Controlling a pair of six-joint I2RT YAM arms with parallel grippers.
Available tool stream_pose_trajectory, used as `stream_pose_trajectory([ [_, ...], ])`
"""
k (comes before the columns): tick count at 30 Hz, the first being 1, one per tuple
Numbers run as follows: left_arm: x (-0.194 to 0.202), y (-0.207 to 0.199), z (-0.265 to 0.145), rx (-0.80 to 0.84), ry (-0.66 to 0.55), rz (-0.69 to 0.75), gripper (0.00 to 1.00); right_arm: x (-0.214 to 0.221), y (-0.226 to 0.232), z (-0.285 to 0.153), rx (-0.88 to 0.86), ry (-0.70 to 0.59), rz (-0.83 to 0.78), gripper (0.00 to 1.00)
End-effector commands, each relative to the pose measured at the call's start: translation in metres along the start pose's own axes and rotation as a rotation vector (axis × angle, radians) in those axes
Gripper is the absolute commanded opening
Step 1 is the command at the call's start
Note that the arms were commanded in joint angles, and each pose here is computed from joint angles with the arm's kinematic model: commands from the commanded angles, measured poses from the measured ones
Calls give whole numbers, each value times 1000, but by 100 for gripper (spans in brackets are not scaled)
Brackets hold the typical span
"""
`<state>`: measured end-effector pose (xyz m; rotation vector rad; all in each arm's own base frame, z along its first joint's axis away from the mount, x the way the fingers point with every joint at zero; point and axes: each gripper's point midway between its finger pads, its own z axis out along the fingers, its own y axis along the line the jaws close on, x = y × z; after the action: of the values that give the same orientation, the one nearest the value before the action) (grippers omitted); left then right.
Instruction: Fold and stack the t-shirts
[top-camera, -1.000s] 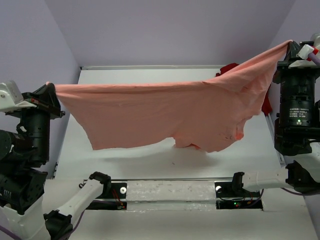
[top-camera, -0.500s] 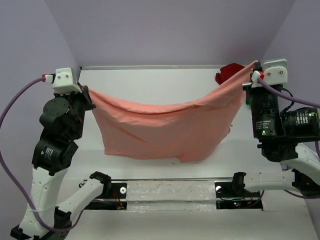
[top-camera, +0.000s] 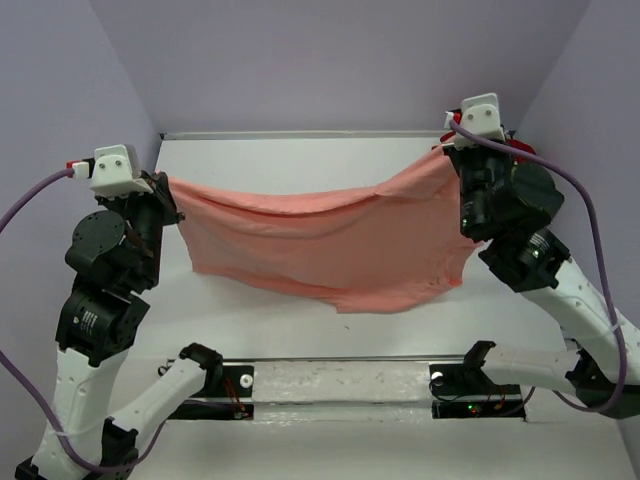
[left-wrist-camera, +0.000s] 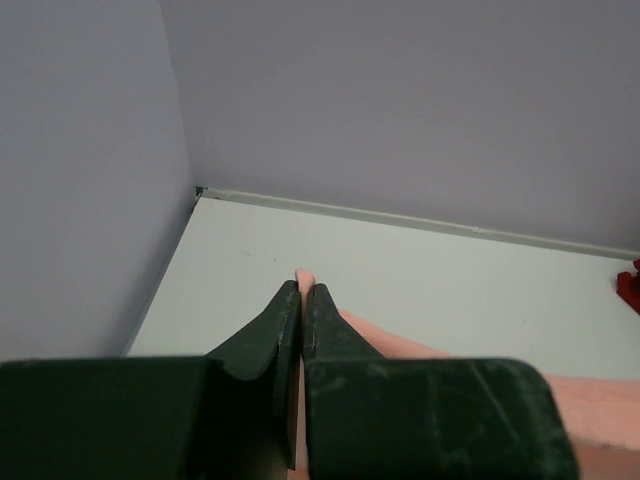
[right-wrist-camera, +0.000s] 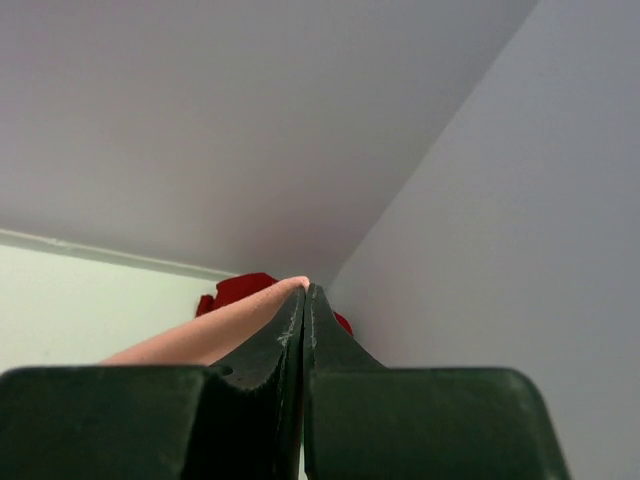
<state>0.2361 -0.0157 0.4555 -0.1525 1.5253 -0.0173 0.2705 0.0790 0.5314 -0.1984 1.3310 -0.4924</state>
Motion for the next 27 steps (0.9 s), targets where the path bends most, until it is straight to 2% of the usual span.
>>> stream_pose_trajectory([
  [1, -16, 2, 6, -33, -60, 10, 0, 14, 18, 15, -96, 50, 102, 0],
  [3, -17, 4, 7, -49, -58, 12, 0, 32, 23, 23, -92, 85, 91, 0],
  [7, -15, 7, 7, -79, -56, 17, 0, 38, 26, 26, -109, 114, 92, 0],
  [11, -20, 8, 0, -62, -74, 11, 0, 16, 0, 24, -71, 80, 106, 0],
  [19, -75, 29, -51, -12, -212, -83, 0, -46, -41, -9, -18, -16, 98, 0],
  [27, -85, 45, -79, -20, -259, -84, 0, -40, -61, -28, -28, -43, 145, 0],
])
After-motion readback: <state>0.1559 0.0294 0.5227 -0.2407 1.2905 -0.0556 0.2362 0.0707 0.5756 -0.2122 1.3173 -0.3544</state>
